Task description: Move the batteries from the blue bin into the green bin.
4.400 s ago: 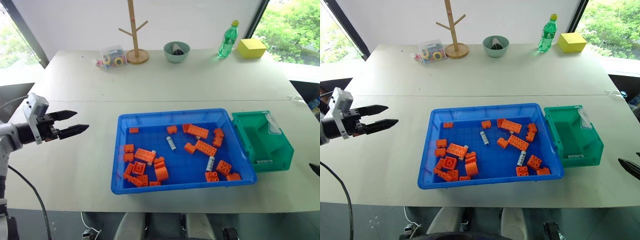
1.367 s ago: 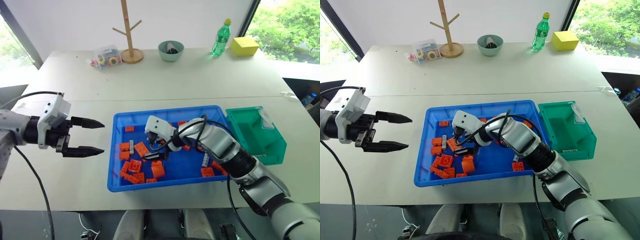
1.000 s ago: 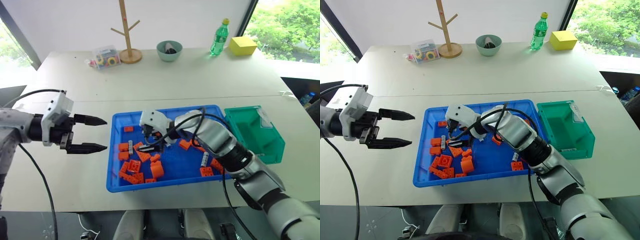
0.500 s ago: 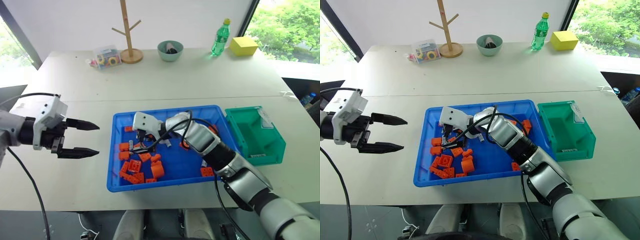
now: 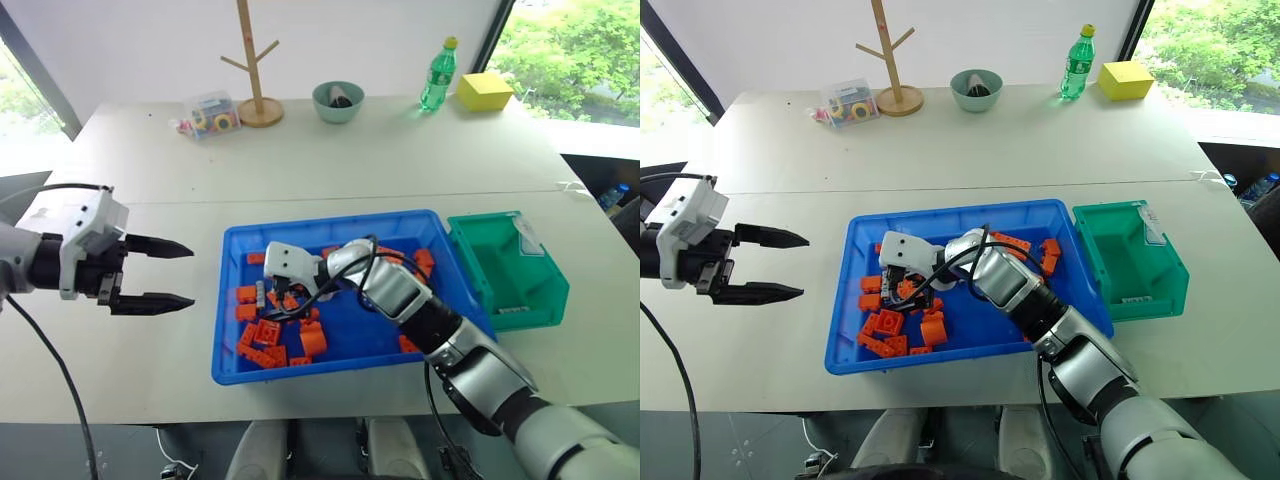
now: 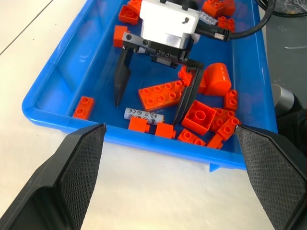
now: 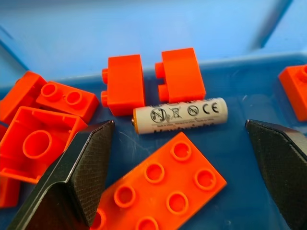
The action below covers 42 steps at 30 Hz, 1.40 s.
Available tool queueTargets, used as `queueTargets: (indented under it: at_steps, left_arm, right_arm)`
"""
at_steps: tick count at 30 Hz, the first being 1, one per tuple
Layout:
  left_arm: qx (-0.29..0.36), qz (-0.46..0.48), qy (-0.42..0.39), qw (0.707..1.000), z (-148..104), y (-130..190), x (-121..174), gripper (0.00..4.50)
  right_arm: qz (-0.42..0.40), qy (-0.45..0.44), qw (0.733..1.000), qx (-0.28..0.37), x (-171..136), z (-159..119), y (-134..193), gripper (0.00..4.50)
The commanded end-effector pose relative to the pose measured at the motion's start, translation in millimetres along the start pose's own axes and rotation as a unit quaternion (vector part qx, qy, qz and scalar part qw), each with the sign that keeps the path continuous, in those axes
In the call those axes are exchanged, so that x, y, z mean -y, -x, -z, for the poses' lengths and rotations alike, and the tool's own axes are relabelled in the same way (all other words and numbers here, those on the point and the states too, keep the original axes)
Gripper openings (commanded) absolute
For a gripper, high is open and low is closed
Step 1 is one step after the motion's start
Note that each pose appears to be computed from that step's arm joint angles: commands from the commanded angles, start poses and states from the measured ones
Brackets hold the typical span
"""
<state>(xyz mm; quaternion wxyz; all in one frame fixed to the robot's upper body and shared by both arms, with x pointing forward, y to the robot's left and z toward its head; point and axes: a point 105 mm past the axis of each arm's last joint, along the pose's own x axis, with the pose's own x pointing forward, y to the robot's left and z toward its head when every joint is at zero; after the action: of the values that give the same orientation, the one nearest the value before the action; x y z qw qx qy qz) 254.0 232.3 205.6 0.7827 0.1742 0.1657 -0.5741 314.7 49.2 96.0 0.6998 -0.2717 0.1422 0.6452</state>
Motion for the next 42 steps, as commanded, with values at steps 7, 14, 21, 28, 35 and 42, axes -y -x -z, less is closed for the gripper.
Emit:
queueTargets:
  at_steps: [7,14,21,28,35,42]
  left_arm:
    - [0.015,-0.008,-0.03,0.999,-18,4,-3,4.5]
    - [0.018,-0.004,-0.033,0.999,-18,0,-5,4.5]
    - [0.024,0.012,-0.039,0.999,-20,-8,-6,4.5]
    - [0.067,0.028,-0.044,0.996,-38,-16,-6,4.5]
    - [0.095,0.048,-0.06,0.993,-55,-24,-7,4.5]
    - [0.097,0.055,-0.067,0.991,-56,-30,-11,4.5]
  right_arm:
    - [0.009,0.0,1.0,0.009,3,0,-3,2.61]
    - [0.019,0.023,0.999,0.029,8,-23,21,2.26]
    - [0.106,0.045,0.99,0.076,33,-70,95,2.26]
    - [0.307,-0.021,0.951,0.004,55,-19,237,2.26]
    - [0.398,-0.128,0.901,-0.12,13,73,323,2.26]
    - [0.427,-0.175,0.873,-0.157,-6,119,336,2.76]
